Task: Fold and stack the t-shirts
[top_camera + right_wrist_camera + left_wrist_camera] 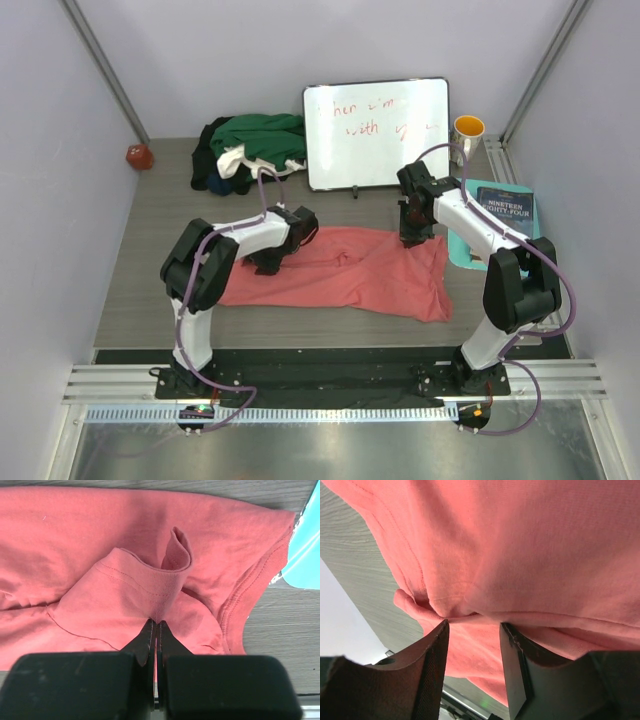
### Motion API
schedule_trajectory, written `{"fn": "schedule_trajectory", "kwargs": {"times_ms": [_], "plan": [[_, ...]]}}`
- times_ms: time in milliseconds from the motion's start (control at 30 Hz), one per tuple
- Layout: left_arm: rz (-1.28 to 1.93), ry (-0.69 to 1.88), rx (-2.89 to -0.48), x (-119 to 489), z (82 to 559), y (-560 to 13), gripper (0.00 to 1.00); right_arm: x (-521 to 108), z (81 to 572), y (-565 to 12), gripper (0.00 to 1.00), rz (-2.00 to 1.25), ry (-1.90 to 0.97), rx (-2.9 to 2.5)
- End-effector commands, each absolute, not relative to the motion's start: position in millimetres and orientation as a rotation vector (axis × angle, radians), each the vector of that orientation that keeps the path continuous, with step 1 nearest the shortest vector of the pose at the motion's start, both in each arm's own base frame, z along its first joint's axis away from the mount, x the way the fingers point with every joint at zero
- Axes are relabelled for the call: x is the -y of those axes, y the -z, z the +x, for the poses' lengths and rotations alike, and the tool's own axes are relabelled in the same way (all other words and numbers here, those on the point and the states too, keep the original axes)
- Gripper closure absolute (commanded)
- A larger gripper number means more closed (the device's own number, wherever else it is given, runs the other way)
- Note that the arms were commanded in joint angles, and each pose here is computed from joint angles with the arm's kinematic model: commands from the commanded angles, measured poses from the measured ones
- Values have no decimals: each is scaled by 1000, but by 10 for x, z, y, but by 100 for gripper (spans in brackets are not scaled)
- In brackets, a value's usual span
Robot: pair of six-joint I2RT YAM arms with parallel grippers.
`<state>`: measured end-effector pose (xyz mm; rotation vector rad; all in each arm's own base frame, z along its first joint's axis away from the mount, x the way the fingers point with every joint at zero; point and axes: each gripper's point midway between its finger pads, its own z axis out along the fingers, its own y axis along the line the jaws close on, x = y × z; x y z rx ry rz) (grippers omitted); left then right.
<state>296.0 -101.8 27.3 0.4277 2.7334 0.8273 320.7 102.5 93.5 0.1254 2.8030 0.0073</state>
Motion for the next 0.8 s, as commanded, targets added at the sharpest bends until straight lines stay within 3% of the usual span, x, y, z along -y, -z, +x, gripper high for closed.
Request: {"fn": "schedule_trajectory", "kwargs": {"times_ms": [0, 100, 300, 400, 433, 467, 767], "plan": [[424, -749, -2787, 1106, 3066, -172, 53, -1063, 3258, -1055, 99, 111, -63, -2757], [468, -716, -2834, 1166, 3096, -99, 53, -1085, 3241, -1028, 99, 105, -80, -2768], [523, -656, -2933, 1238, 2995, 112, 72, -1091, 3233, -1032, 99, 92, -89, -2771], [543, -640, -2954, 1231, 2932, 171, 83, -1096, 3227, -1028, 99, 87, -93, -2773], [548, -633, -2959, 1232, 2917, 178, 94, -1098, 3226, -1028, 99, 87, -95, -2774], [548, -630, -2959, 1229, 2907, 171, 99, -1104, 3219, -1014, 99, 85, -99, -2780], [500, -606, -2906, 1216, 2933, 34, 100, -1065, 3261, -1205, 99, 116, -89, -2711]]}}
